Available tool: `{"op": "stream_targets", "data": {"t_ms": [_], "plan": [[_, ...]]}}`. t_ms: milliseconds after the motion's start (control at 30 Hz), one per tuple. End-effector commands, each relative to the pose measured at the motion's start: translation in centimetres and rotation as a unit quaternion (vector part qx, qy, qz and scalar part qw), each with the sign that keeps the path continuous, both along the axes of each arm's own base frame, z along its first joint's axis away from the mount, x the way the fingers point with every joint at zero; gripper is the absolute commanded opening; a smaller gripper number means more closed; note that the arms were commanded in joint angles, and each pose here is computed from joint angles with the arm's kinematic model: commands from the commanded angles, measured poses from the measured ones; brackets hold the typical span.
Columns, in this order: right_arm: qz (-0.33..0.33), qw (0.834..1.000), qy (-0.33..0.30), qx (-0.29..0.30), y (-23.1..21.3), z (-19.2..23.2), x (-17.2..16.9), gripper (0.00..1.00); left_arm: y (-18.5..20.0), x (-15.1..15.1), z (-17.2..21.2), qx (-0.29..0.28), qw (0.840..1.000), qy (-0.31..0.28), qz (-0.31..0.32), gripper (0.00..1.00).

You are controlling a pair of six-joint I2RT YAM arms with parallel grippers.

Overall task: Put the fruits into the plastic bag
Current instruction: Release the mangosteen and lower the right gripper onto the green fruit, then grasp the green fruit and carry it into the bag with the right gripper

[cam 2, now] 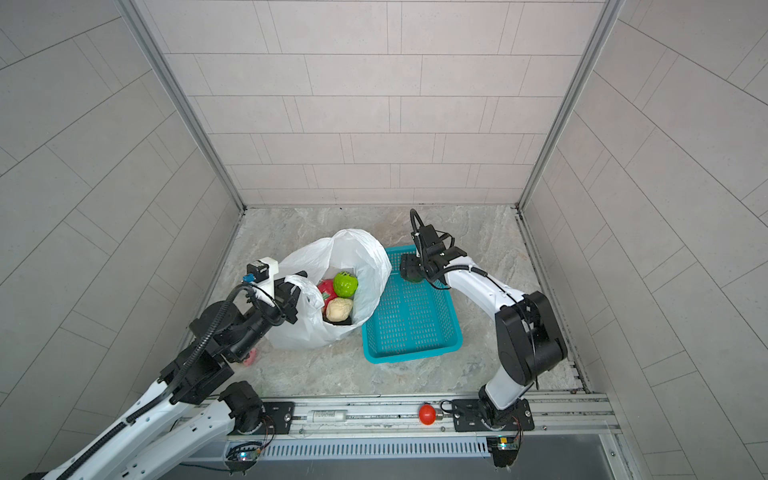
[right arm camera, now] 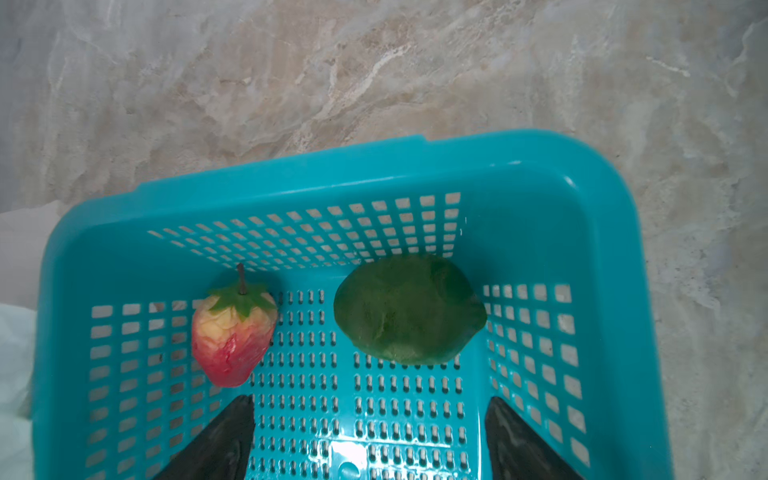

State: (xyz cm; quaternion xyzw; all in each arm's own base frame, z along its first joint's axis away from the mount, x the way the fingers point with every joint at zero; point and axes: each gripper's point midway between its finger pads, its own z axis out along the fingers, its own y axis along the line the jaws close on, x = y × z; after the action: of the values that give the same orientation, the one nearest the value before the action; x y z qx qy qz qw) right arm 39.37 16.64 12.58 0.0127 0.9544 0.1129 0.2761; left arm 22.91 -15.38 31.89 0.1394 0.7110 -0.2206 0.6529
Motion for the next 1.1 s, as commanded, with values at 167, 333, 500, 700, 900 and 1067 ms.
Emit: {"op": "stream_targets", "data": {"t_ms": [167, 333, 500, 700, 900, 1067], "plan": [[0.010, 0.996, 0.066, -0.060, 0.1, -3.9, 0.9, 0.86, 0.2, -0.1, 0.6, -0.003, 1.000, -0.019, 0.002, 0.00], [0.007, 0.993, 0.075, -0.093, -0.2, -6.1, 1.5, 0.86, 0.3, -0.1, 0.6, 0.000, 1.000, -0.021, 0.003, 0.00], [0.003, 0.993, 0.069, -0.099, -0.1, -7.5, 2.1, 0.81, 0.4, -0.2, 0.5, 0.002, 1.000, -0.022, 0.005, 0.00], [0.003, 0.994, 0.051, -0.092, -0.1, -6.8, 2.1, 0.65, 0.6, -0.2, 0.4, 0.002, 1.000, -0.021, 0.010, 0.00], [0.007, 0.997, 0.026, -0.070, -0.3, -4.1, 0.8, 0.59, 0.6, -0.2, 0.3, 0.000, 1.000, -0.019, 0.009, 0.00], [0.029, 0.999, -0.016, -0.026, 0.0, 0.6, -1.6, 0.59, 0.5, -0.1, 0.2, -0.001, 1.000, -0.017, 0.009, 0.00]]}}
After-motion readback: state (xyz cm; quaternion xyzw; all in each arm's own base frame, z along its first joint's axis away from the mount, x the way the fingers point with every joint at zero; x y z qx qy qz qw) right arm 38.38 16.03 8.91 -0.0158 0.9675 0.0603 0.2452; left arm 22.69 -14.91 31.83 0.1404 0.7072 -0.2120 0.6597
